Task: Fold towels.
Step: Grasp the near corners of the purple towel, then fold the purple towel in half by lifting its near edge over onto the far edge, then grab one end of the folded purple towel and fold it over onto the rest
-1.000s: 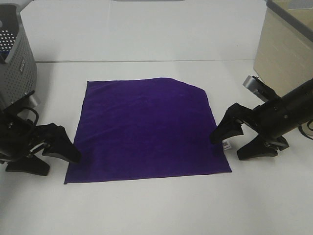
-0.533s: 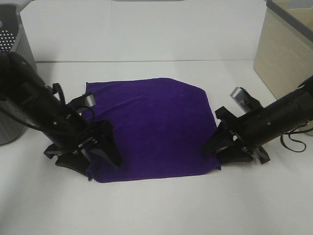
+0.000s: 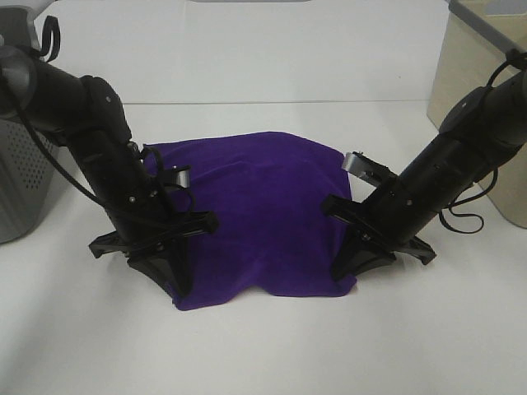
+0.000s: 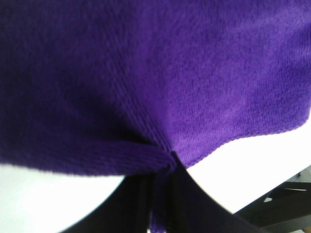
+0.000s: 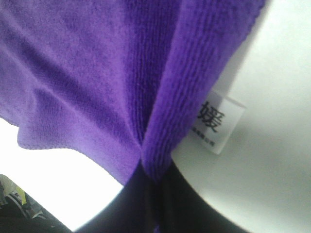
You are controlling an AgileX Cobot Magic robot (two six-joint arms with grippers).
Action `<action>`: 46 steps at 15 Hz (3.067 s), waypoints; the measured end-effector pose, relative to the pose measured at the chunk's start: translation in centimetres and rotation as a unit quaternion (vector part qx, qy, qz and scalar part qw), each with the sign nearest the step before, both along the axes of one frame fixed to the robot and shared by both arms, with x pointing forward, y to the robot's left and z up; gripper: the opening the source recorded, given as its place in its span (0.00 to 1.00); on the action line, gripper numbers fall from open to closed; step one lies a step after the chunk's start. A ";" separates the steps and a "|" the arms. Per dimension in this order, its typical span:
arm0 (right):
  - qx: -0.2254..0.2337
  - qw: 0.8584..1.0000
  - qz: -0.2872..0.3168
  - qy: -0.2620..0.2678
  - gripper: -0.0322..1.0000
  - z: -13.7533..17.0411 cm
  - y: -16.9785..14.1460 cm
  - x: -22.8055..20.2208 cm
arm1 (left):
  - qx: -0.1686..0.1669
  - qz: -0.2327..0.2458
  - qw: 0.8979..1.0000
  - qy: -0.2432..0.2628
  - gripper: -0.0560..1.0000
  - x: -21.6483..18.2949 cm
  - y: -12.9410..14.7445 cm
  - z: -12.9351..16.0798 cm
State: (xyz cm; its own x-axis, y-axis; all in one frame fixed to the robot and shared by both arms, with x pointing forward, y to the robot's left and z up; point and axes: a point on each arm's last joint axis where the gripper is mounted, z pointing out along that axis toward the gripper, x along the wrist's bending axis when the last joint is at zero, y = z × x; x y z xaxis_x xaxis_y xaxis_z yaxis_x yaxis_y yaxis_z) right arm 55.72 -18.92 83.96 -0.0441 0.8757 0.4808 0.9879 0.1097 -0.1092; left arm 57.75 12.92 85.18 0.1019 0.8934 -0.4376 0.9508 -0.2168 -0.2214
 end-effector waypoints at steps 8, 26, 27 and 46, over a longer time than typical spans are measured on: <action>-0.027 0.996 0.029 -0.074 0.05 4.1 -0.5 0.0 | 0.002 -0.042 0.998 -0.055 0.05 -0.2 0.1 1.6; -0.021 0.941 -0.017 -0.338 0.05 13.5 0.7 10.2 | 0.020 -0.005 0.927 -0.373 0.05 7.8 2.2 13.2; -0.024 0.940 -0.014 -0.339 0.05 12.7 0.9 11.2 | 0.022 -0.018 0.928 -0.372 0.05 8.5 2.0 12.2; -0.053 0.954 0.016 -0.296 0.66 5.6 1.2 14.0 | 0.055 -0.033 0.941 -0.331 0.61 12.8 1.0 5.0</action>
